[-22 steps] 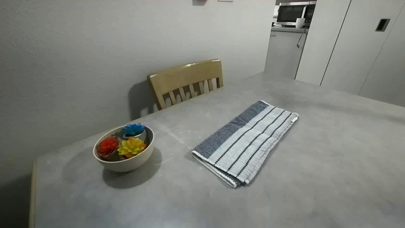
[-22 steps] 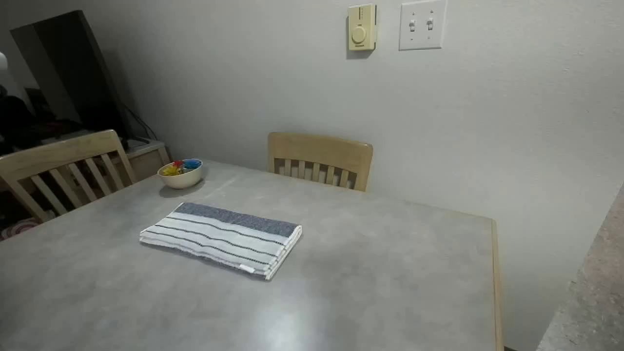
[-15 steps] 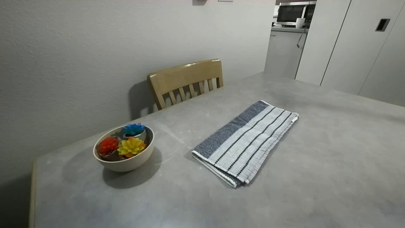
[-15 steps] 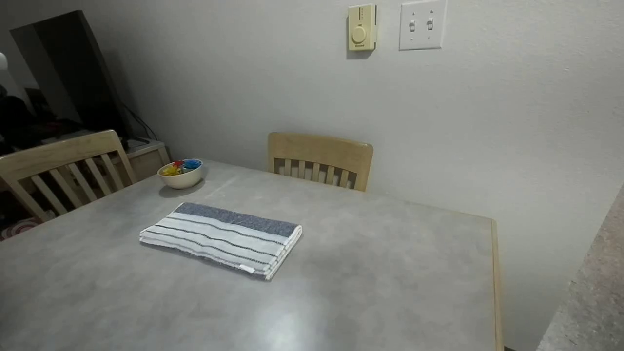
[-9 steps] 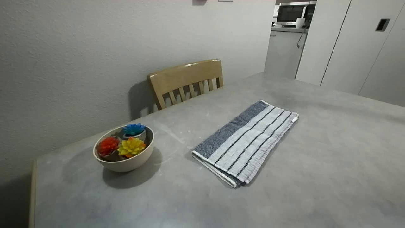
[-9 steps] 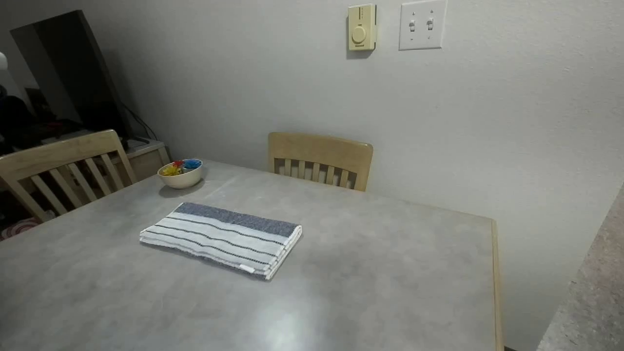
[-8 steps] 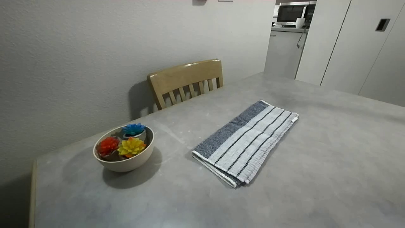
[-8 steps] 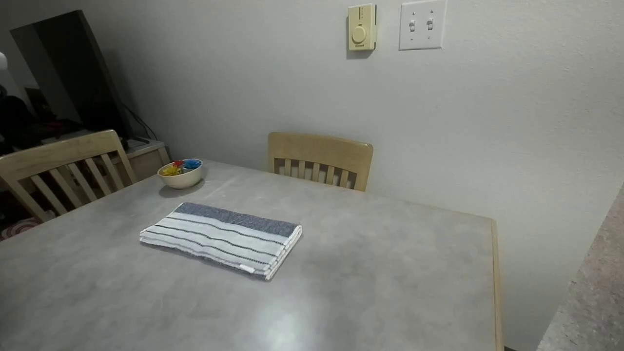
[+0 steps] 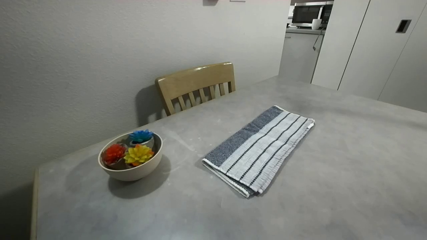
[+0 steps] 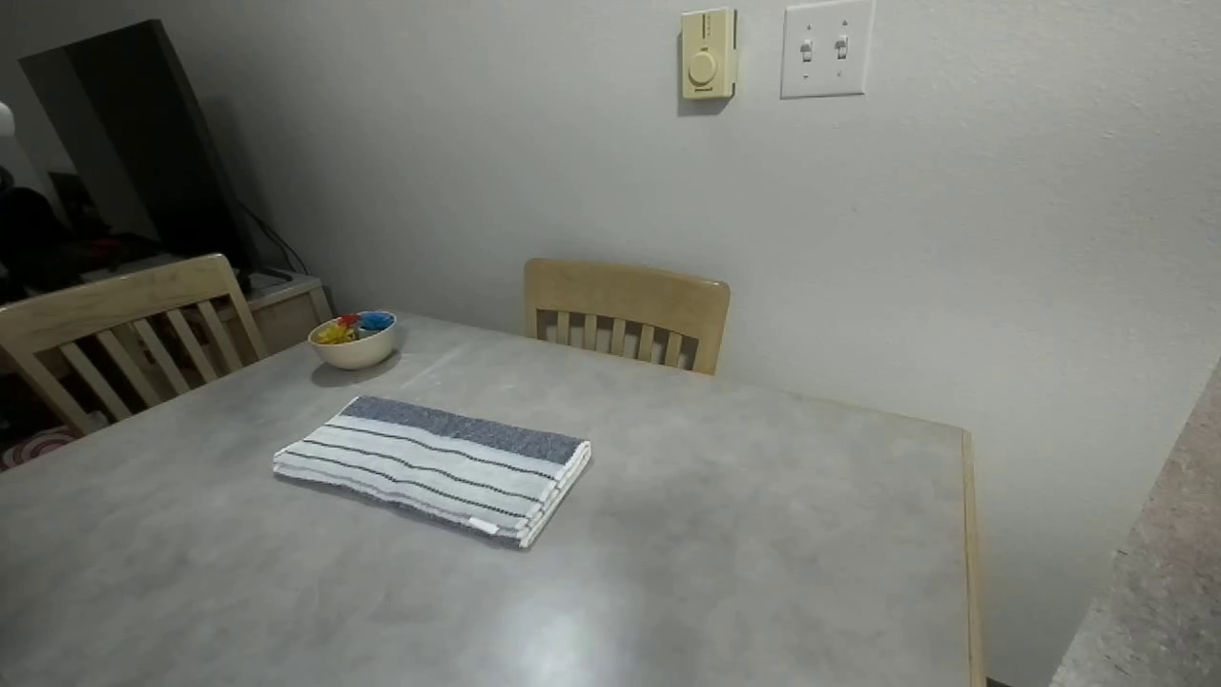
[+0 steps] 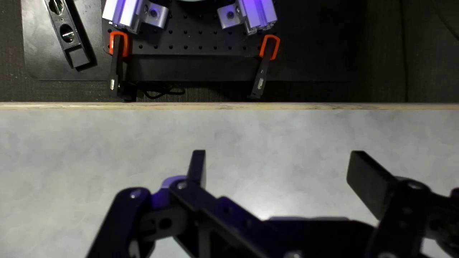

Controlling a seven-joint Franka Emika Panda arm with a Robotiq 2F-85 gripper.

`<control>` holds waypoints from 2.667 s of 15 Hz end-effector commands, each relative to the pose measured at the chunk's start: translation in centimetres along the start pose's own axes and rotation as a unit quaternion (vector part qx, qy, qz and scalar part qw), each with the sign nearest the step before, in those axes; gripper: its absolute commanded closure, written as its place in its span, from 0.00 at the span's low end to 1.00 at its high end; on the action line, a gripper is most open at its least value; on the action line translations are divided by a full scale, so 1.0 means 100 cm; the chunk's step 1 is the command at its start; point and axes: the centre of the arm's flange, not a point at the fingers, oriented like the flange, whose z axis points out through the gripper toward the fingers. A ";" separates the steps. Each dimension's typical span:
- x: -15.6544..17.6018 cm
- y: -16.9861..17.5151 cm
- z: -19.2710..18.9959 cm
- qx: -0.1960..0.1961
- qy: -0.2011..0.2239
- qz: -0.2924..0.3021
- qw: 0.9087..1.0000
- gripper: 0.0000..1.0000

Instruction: Fold the towel

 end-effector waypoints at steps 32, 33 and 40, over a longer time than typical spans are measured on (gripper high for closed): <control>0.000 0.000 0.000 0.000 0.000 0.000 1.000 0.00; 0.000 0.000 0.000 0.000 0.000 0.000 1.000 0.00; -0.002 0.000 0.001 -0.013 0.003 0.007 1.000 0.00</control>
